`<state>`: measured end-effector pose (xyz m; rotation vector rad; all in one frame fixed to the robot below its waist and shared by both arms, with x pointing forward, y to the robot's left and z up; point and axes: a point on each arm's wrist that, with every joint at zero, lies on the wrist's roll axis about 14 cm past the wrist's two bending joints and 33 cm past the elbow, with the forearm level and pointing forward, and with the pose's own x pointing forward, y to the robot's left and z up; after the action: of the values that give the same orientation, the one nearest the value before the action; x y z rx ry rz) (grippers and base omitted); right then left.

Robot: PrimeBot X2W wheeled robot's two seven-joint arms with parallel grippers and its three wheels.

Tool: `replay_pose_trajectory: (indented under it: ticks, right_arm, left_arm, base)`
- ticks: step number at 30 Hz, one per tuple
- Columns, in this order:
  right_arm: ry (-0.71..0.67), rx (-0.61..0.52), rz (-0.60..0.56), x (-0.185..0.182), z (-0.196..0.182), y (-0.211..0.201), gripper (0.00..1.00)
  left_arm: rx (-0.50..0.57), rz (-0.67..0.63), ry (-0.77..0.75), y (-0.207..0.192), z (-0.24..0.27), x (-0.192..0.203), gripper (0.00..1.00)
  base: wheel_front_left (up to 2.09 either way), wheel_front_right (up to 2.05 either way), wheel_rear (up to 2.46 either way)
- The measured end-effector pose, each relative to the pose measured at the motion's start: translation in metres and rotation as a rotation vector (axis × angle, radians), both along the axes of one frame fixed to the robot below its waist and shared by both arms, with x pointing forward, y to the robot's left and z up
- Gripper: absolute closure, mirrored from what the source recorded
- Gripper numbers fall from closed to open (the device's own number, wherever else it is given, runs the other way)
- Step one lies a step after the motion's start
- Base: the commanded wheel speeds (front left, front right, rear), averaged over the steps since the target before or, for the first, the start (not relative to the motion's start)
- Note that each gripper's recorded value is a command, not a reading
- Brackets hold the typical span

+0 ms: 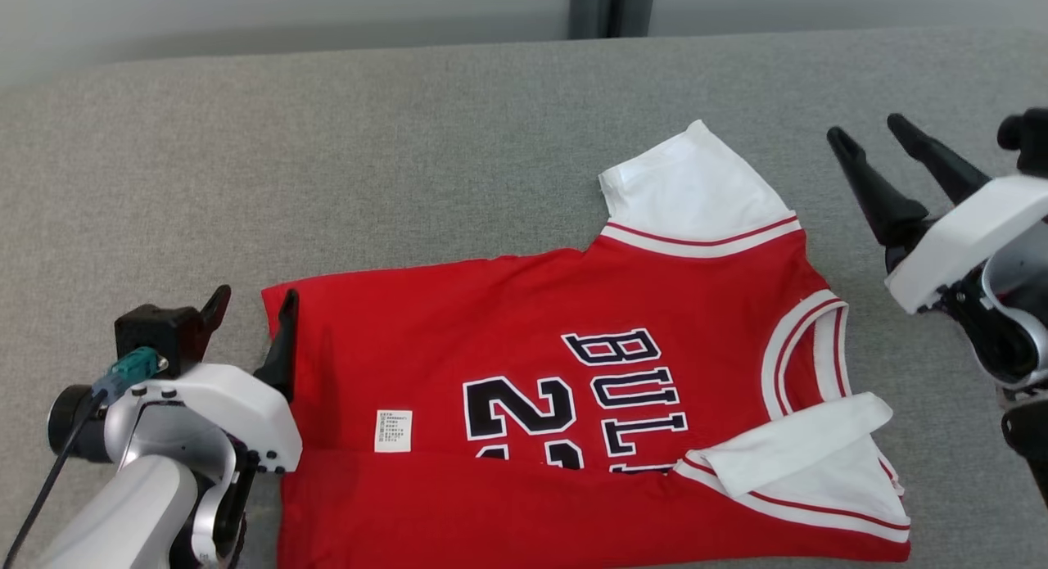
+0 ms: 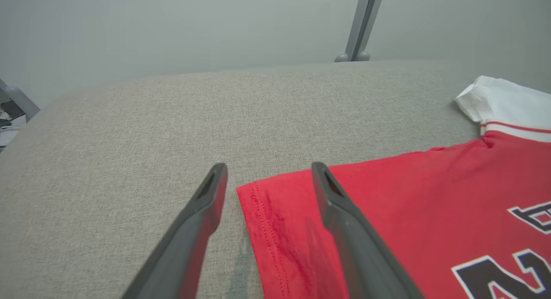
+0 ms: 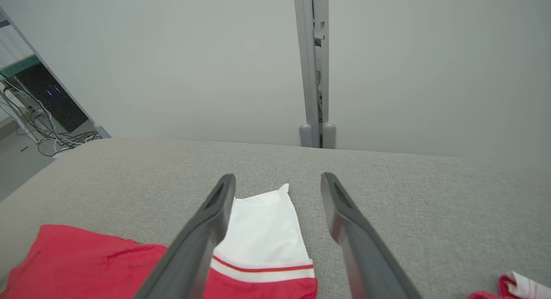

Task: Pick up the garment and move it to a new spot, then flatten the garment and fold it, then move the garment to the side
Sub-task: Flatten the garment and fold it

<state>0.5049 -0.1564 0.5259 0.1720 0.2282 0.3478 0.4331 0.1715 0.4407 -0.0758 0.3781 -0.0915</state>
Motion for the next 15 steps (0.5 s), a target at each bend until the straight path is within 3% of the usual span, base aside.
replay_pose_trajectory:
  ticks: [9, 15]
  right_arm:
    - [0.074, -0.091, 0.105, 0.056, -0.035, 0.03, 0.0]
    - [0.21, -0.158, 0.137, 0.083, -0.072, 0.04, 0.0]
  left_arm:
    - [0.017, 0.009, 0.11, 0.006, -0.033, 0.02, 0.0]
    - [0.003, -0.017, 0.203, 0.002, -0.046, 0.026, 0.0]
  base:
    - [0.0, 0.0, 0.0]
    - [0.0, 0.0, 0.0]
